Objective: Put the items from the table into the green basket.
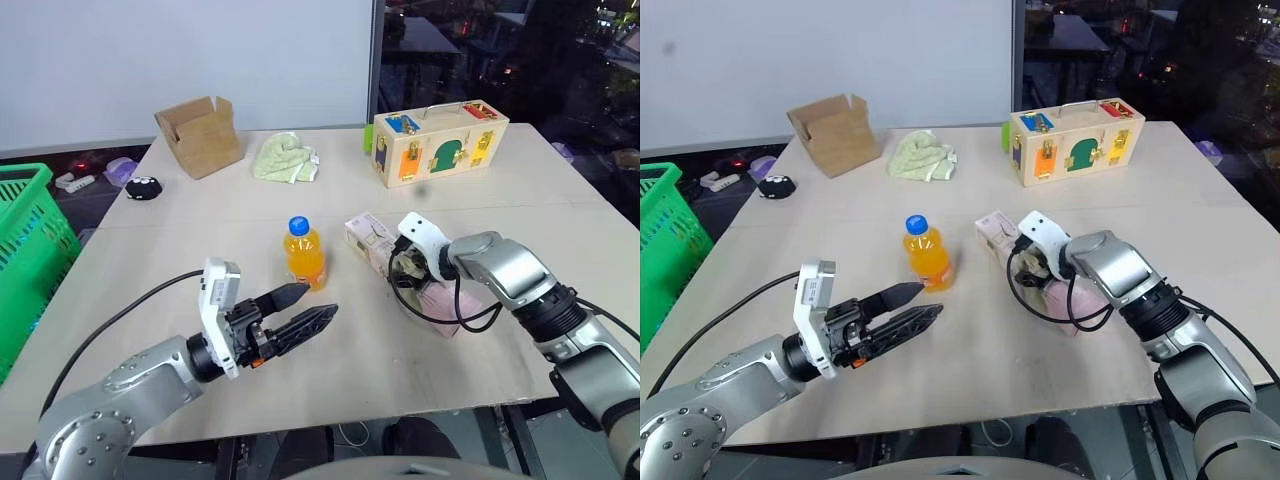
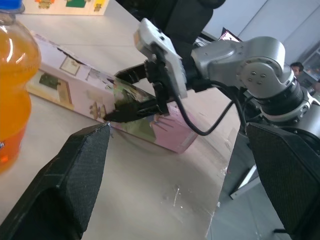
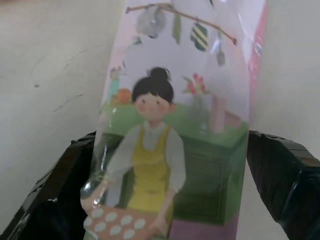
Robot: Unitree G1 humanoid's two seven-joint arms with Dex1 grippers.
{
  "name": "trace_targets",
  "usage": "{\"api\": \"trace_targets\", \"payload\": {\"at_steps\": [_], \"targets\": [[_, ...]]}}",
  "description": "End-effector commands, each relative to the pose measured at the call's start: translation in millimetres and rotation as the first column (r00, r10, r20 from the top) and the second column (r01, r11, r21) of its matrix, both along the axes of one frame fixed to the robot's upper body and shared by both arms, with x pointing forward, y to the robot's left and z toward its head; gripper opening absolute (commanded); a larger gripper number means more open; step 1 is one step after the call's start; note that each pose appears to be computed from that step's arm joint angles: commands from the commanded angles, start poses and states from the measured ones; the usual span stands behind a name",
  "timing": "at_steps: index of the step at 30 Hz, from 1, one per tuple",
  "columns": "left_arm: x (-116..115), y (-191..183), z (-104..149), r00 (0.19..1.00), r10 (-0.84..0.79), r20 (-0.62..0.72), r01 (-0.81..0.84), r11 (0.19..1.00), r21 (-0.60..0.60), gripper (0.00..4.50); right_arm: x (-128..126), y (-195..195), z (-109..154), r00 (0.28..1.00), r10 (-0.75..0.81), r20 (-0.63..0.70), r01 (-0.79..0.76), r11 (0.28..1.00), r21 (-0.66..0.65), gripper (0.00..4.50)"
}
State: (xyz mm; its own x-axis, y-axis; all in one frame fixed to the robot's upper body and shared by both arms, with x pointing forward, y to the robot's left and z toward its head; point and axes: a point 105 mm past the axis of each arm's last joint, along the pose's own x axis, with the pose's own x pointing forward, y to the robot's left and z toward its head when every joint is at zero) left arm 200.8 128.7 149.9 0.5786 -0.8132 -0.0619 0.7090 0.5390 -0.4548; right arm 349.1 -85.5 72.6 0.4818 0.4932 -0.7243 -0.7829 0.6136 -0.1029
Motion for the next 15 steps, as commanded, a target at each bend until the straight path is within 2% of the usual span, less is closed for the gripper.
{"api": "trace_targets", "payload": {"at_steps": [1, 8, 11, 13, 15], "targets": [[-2.1, -3.1, 7.2, 0.998, -0.001, 0.064, 0.000, 1.000, 0.018, 4.50, -2.7, 0.8, -16.4, 0.995, -0.015, -0.100, 0.016, 1.000, 0.016, 4.48], [-0.2, -1.2, 9.1, 0.994, 0.004, 0.106, -0.008, 0.999, 0.036, 4.50, -9.5, -12.3, -41.1, 0.986, 0.026, -0.167, -0.036, 0.998, -0.058, 4.48], [-1.1, 0.9, 6.6, 0.992, -0.018, 0.124, 0.008, 0.996, 0.085, 4.50, -2.4, -22.6, -36.0, 0.991, 0.032, -0.132, -0.041, 0.997, -0.069, 4.48], [-2.0, 0.3, 6.2, 0.991, -0.030, 0.133, 0.016, 0.995, 0.102, 4.50, 2.0, -27.7, -25.1, 0.993, 0.019, -0.113, -0.022, 0.999, -0.029, 3.98], [-3.9, -0.7, 5.5, 0.989, -0.045, 0.141, 0.027, 0.992, 0.124, 4.50, 4.9, -32.6, -12.7, 0.997, 0.012, -0.081, -0.011, 1.000, 0.012, 3.98]]}}
